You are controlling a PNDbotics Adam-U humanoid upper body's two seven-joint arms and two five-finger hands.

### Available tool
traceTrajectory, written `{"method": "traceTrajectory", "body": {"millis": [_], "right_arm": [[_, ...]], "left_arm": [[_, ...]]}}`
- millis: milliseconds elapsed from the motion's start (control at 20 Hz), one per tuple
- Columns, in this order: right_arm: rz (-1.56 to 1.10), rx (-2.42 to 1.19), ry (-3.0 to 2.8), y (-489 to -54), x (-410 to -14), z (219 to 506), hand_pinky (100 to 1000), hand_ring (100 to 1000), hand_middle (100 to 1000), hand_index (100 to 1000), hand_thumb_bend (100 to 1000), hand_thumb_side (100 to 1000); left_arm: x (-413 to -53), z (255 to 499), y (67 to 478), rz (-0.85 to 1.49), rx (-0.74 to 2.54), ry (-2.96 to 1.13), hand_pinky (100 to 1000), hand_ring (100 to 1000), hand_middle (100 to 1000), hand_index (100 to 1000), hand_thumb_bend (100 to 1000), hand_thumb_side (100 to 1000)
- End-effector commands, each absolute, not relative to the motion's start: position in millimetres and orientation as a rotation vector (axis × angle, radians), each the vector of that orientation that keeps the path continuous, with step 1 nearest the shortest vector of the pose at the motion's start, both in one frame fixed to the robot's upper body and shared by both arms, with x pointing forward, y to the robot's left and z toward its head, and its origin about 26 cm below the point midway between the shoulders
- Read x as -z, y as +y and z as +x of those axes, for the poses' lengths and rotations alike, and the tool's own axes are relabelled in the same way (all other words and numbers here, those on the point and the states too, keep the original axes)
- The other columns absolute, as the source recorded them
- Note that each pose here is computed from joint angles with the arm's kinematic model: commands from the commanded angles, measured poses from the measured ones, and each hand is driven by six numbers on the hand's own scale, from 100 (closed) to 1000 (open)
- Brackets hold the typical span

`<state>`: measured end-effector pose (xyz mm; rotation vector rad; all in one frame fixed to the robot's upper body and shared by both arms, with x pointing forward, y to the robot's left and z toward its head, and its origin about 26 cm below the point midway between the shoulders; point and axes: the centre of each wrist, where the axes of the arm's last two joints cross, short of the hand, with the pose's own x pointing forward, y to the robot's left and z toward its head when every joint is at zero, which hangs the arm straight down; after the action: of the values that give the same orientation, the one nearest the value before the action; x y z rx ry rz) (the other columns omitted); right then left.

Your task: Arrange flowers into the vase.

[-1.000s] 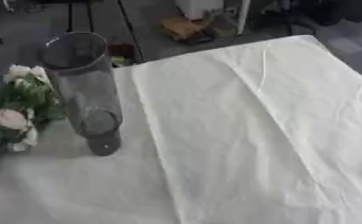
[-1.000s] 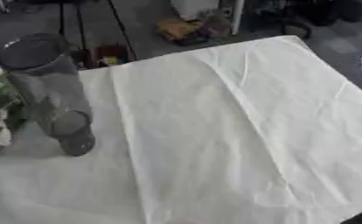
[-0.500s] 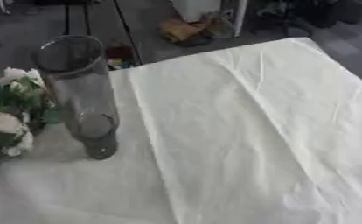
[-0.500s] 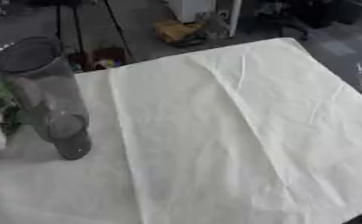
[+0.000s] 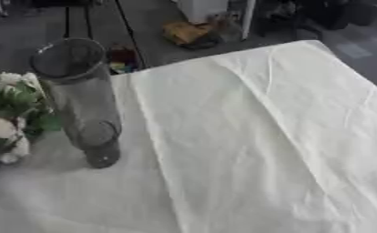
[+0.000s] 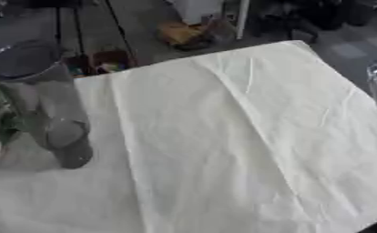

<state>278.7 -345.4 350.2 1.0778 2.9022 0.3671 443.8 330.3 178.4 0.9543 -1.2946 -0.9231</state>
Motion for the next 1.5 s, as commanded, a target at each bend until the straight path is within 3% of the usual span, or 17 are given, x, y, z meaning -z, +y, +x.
{"method": "traceTrajectory", "body": {"millis": [50, 400, 650, 950, 1150, 1350, 1500], "right_arm": [[1.052, -0.342, 2.881, -343.6, -359.4, 273.6, 761, 888, 863, 910, 100, 1000], [1.04, -0.341, 2.889, -342.4, -359.1, 274.2, 762, 889, 862, 910, 100, 1000], [1.041, -0.338, 2.895, -342.2, -358.3, 274.5, 763, 890, 862, 910, 100, 1000], [1.037, -0.332, 2.905, -341.5, -357.3, 275.1, 765, 891, 862, 910, 100, 1000], [1.033, -0.326, 2.911, -341.1, -356.6, 275.5, 766, 892, 862, 910, 100, 1000], [1.029, -0.325, 2.916, -340.8, -356.0, 275.8, 766, 892, 861, 910, 100, 1000], [1.026, -0.326, 2.917, -340.7, -356.0, 275.8, 766, 891, 861, 909, 100, 1000]], "left_arm": [[-190.5, 446.0, 333.1, 0.966, 0.9, -1.32, 529, 626, 737, 772, 390, 442], [-188.3, 449.8, 329.2, 0.96, 0.877, -1.328, 495, 583, 687, 738, 311, 366], [-188.8, 451.1, 329.8, 0.979, 0.83, -1.327, 388, 473, 593, 704, 192, 346], [-189.8, 452.0, 329.0, 0.993, 0.81, -1.321, 325, 387, 513, 648, 149, 330], [-190.6, 452.5, 329.4, 1.004, 0.79, -1.323, 219, 300, 444, 555, 100, 321], [-192.2, 453.0, 329.2, 1.013, 0.762, -1.326, 115, 221, 368, 482, 100, 366], [-191.3, 453.8, 329.3, 1.015, 0.75, -1.314, 100, 174, 311, 423, 100, 381]]}}
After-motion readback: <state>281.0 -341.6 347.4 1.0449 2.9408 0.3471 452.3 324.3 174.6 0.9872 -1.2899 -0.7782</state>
